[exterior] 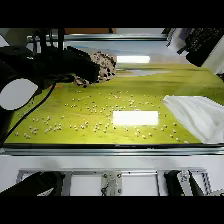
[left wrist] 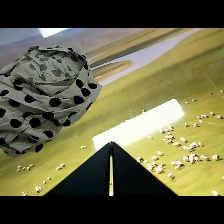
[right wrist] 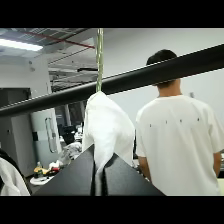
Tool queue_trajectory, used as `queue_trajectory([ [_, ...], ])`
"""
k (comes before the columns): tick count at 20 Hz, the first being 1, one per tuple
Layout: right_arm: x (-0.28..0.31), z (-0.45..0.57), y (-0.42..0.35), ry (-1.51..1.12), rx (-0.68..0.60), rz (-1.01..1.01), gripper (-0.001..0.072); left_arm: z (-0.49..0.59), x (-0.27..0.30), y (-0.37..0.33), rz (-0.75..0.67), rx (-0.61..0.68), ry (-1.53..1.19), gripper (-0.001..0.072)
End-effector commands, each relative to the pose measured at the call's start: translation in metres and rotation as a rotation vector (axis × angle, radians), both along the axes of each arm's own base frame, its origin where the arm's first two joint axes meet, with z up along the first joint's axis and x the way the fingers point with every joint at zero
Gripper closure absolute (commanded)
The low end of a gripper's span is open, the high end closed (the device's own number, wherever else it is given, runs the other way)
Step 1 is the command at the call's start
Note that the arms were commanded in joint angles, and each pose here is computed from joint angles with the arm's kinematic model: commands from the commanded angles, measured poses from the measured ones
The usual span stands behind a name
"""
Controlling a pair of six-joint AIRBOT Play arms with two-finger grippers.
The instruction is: Fold the clothes and pants, and hang the long-sleeved shirts on hangers.
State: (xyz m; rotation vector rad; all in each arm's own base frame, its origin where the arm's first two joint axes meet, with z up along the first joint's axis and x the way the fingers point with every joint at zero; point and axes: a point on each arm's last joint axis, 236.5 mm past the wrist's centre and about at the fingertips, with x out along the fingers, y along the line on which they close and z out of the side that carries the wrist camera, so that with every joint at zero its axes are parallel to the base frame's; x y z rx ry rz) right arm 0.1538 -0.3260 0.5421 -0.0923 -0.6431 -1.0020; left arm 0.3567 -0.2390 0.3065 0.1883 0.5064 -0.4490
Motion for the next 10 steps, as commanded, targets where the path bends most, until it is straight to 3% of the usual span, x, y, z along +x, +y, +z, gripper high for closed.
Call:
queue_trajectory([
  [1,-0.006,-0.006,-0.014,-0.005,0.022,-0.04,0.0708,-0.001,0.001,0.0,0.001,0.001,0.001,0.0698],
  [10,0.014,-0.029,-0.037,0.055,0.056,0.004,0.0708,-0.001,0.0,0.0,0.001,0.0,0.002,0.0698],
])
